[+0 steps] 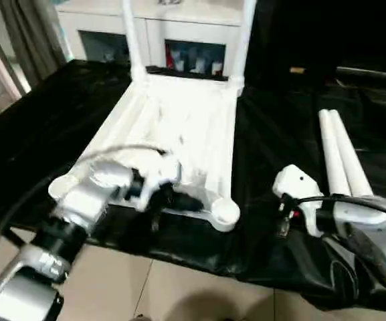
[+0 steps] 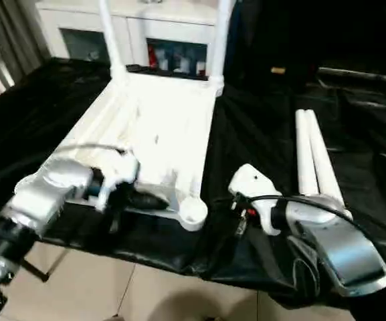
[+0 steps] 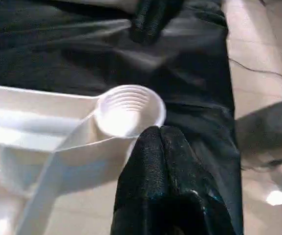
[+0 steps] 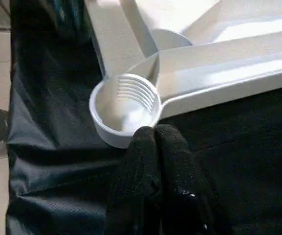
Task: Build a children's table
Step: Rotate table base
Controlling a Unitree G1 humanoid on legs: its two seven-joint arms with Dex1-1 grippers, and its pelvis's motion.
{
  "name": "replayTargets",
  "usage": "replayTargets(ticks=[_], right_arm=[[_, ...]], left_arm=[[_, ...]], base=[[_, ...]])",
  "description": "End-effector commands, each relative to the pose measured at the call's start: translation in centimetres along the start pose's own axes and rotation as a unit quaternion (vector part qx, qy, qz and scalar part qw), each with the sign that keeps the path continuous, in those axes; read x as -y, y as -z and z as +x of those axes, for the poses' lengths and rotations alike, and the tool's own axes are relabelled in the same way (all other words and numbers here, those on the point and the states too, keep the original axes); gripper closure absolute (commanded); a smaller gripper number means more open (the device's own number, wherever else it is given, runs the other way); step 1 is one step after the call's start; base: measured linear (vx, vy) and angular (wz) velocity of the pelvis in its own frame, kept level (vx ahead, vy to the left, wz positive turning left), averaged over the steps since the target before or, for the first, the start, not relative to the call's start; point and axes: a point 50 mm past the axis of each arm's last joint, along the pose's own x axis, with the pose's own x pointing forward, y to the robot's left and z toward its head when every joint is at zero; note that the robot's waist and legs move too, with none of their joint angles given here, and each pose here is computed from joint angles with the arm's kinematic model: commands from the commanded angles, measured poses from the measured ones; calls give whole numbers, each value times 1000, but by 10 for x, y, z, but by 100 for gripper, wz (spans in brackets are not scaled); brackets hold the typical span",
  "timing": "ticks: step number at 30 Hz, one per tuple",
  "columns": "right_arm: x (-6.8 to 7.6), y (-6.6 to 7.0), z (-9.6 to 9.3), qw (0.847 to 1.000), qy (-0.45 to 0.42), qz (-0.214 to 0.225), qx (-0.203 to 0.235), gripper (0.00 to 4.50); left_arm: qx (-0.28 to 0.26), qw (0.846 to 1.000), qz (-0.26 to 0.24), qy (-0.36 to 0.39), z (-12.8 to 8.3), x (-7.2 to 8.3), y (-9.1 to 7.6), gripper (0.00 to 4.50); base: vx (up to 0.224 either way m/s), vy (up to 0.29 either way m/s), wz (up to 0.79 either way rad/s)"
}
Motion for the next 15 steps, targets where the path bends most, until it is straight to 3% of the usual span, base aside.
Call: replayTargets(ticks=[1,6,15], right_arm=[[7,-1,-3,1000,14,-10,-11,450],[9,-2,-4,1000,24,-14,-14,450],[13,-2,-13,997,72,-5,-11,450]], left_arm=[[-28,1000,7,-6,6,1,5,447],[-77,996,19,-45,12,-2,20,447],[-78,987,28,-137,9,-17,22,447]], base=[[0,0,0],[0,0,0],[0,0,0]])
